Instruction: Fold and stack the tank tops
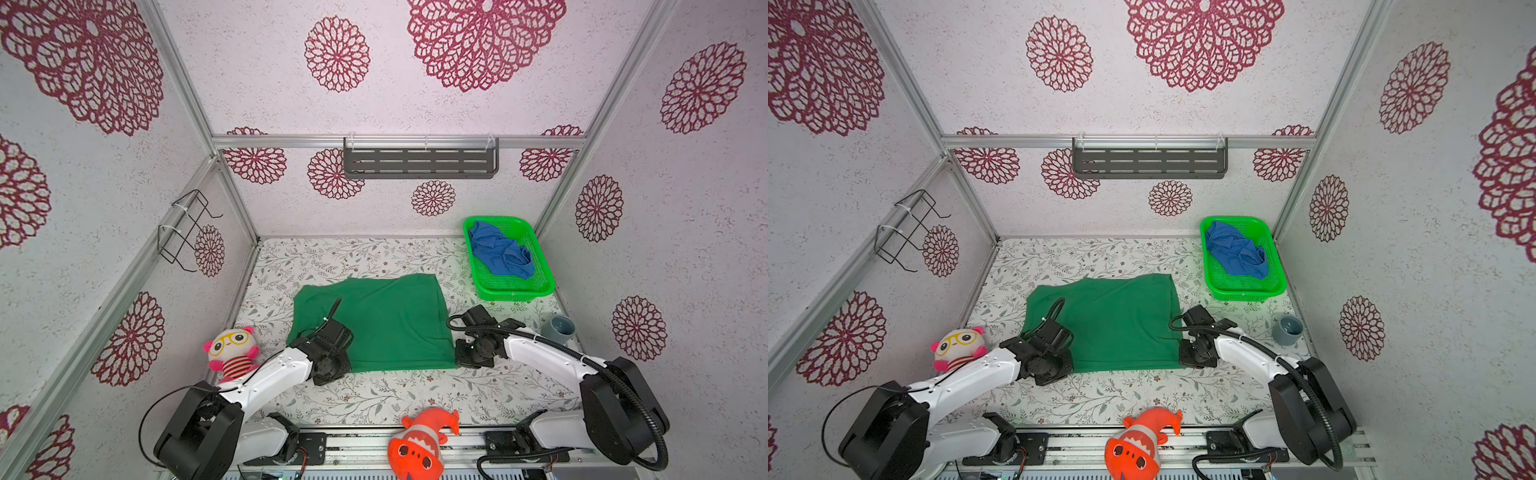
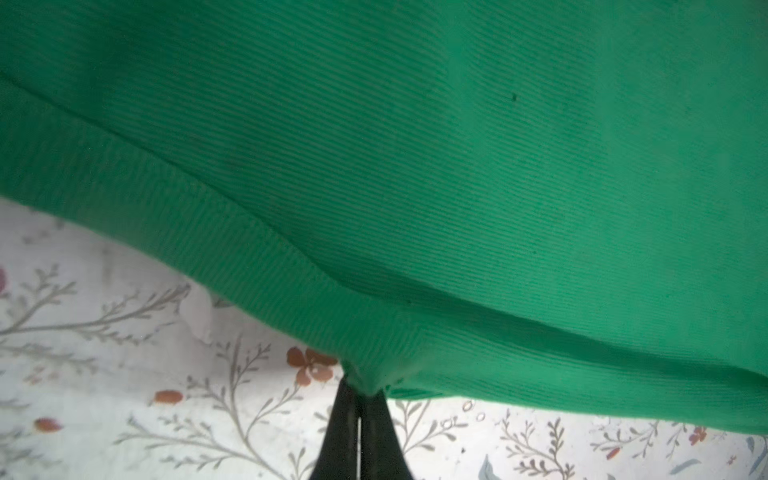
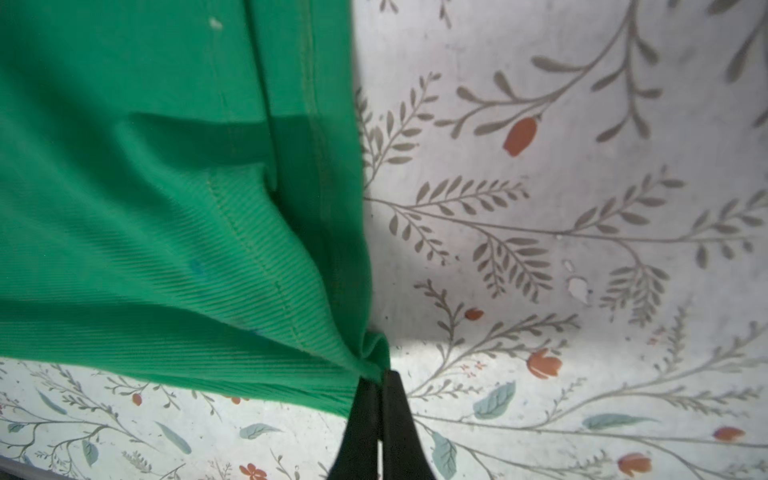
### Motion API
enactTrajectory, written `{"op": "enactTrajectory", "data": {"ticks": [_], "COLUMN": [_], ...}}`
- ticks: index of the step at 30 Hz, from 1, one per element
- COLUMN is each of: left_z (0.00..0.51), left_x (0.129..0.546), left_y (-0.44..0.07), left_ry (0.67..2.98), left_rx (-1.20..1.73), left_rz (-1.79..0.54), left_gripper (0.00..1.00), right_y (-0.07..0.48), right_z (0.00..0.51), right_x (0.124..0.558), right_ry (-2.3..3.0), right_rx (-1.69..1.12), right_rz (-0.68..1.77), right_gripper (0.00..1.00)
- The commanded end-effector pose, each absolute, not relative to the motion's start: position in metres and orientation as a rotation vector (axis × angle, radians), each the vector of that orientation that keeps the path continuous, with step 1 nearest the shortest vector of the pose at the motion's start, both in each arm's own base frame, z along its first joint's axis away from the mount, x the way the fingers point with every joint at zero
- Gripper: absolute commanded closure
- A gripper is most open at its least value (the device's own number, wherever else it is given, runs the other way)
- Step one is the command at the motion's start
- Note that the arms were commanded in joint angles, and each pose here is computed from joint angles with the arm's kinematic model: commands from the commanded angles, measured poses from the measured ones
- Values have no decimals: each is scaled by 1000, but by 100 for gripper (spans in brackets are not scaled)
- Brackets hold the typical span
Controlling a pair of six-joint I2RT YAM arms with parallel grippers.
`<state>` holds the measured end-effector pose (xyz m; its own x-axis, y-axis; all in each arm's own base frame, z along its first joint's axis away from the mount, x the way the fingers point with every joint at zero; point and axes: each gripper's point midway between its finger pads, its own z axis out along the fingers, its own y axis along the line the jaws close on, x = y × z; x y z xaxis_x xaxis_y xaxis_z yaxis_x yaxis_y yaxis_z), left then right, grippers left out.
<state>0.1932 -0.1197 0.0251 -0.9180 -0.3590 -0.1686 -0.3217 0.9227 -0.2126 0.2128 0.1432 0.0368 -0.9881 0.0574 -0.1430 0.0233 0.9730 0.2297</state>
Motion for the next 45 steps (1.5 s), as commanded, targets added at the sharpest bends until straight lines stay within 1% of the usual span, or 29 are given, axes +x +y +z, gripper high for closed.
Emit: {"op": "enactTrajectory", "data": {"ticks": [1,9,17,26,34,45], "left_z": [26,54,74,82,77,56], "left_x": [179,190,207,247,289,326], "left_y": [-109,-108,-109,-111,-115,-110], "left_ry": [2898,2890,2905,2921,2927,2957], "left_rx": [-564,-463,-336,-206,-121,-82], "left_rz": [-215,-161,-112,-113,-108,-110], "left_gripper": [100,100,100,100,100,100], "right_y": [138,147,146,136,141,155], "right_z": [43,66,86,100,103,86], "right_x": [210,203,223,271,318,371], "right_ry": [2979,3009,2981,2901,2828,2801], "right_rx": [45,-48,-95,-111,-131,-193], "right_rz": [323,402,354,248,231,216], "right_gripper": [100,100,100,100,100,100]}}
